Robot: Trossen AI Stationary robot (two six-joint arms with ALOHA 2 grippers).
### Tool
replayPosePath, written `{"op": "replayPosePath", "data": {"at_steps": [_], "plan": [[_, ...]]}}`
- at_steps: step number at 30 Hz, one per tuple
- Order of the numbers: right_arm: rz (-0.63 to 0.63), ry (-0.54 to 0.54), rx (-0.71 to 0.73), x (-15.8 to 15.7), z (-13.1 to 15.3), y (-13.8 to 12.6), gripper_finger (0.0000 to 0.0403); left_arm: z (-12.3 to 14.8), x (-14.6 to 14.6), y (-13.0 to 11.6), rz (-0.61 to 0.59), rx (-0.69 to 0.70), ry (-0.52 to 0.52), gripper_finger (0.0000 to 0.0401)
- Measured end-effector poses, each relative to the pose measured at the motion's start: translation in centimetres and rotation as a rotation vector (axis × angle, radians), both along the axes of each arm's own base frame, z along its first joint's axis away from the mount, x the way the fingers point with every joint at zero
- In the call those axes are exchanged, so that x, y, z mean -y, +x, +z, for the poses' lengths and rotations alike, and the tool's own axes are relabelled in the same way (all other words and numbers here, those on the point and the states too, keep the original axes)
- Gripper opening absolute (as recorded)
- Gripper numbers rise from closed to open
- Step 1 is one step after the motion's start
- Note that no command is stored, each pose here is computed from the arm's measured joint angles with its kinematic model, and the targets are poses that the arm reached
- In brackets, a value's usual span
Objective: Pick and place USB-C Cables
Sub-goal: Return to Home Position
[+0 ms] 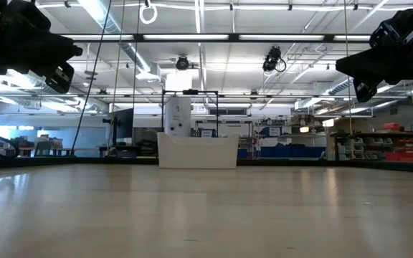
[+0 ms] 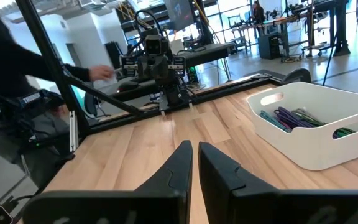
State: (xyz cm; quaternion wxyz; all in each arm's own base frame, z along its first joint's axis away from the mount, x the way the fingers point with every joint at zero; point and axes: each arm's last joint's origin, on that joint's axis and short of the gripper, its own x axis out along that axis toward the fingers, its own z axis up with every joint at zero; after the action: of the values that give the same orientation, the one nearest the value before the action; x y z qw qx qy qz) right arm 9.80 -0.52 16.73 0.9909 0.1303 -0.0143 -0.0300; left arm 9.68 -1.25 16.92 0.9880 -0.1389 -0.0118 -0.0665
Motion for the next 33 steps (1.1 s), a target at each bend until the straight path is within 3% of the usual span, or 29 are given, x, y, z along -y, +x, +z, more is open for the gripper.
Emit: {"op": "replayPosePath", "data": {"at_steps": [33], "plan": [[0.000, 0.000, 0.000, 0.00, 0.00, 0.00, 0.0032, 0.00, 0.00, 0.00, 0.000, 0.000, 0.000, 0.0062]]}}
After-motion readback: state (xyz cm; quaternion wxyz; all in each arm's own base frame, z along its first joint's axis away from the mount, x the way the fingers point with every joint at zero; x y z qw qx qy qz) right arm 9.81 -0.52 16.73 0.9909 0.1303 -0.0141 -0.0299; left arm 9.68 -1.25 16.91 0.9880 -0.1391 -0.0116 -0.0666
